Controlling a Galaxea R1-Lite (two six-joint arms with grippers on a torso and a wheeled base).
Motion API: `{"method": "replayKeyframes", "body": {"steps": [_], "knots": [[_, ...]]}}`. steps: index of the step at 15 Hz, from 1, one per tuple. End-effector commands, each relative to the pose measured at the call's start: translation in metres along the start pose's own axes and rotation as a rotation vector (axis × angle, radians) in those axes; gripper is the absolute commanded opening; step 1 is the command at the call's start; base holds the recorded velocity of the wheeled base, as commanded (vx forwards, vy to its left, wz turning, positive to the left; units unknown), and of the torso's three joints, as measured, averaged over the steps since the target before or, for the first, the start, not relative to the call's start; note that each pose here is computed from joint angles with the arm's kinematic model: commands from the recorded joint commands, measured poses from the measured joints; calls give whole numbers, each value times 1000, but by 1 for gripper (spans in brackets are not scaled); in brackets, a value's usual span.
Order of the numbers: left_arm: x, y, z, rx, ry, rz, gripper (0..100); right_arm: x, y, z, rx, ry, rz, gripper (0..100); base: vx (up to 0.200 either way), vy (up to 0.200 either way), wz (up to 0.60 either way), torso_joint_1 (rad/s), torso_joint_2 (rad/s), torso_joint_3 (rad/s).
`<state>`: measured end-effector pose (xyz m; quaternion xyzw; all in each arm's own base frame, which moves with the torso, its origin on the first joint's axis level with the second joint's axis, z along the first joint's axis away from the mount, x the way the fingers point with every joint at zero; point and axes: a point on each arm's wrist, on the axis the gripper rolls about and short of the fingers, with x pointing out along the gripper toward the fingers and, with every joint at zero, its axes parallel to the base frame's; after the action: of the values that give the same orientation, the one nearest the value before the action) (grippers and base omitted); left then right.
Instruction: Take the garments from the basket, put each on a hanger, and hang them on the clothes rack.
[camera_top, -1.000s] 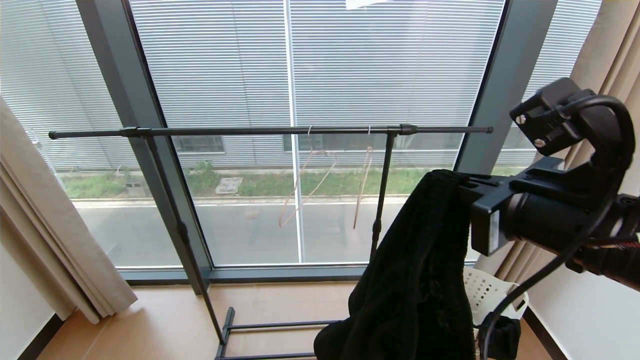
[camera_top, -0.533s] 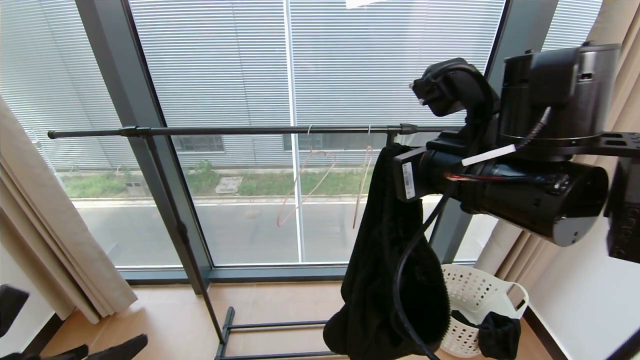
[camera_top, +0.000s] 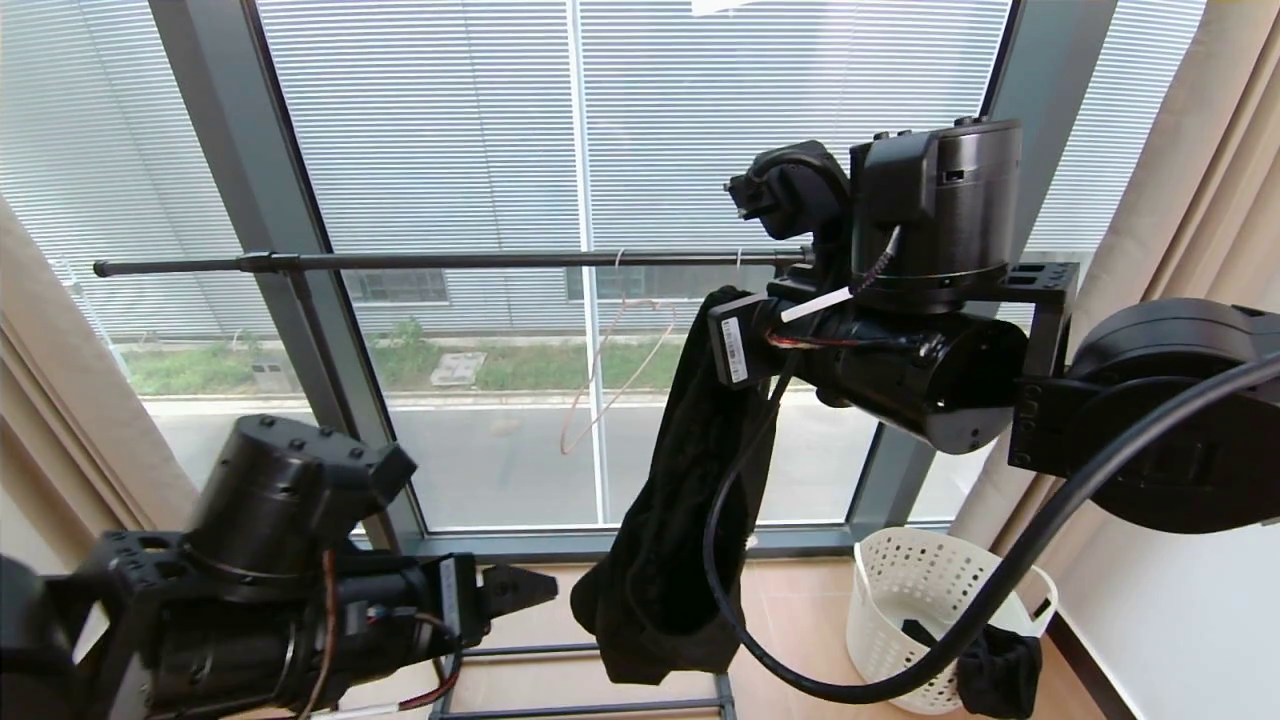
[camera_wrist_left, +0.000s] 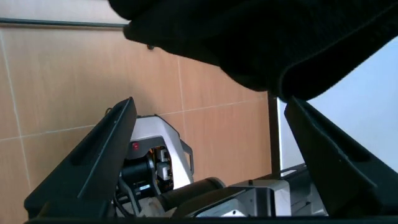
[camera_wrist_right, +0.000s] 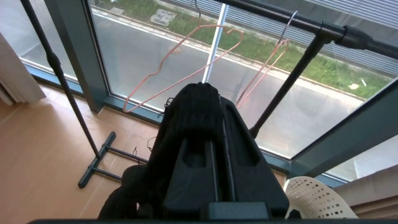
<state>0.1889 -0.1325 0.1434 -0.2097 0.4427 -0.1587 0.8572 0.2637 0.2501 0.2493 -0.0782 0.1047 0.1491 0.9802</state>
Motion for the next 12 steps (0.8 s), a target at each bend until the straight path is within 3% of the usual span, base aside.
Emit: {"method": "replayKeyframes", "body": {"steps": [1, 5, 7, 12], "knots": [[32, -18, 8, 11, 45, -2, 100, 8, 11, -4, -10, 11, 14, 0, 0, 0, 0, 0, 0, 0], [46, -44, 23, 43, 24, -57, 100, 8, 15, -6, -3, 15, 21, 0, 0, 0, 0, 0, 0, 0], [54, -56, 11, 81, 62, -72, 100, 7, 15, -5, 1, 11, 10, 0, 0, 0, 0, 0, 0, 0], [78, -63, 10, 93, 87, -56, 100, 3, 13, -5, 35, 12, 10, 0, 0, 0, 0, 0, 0, 0]]}}
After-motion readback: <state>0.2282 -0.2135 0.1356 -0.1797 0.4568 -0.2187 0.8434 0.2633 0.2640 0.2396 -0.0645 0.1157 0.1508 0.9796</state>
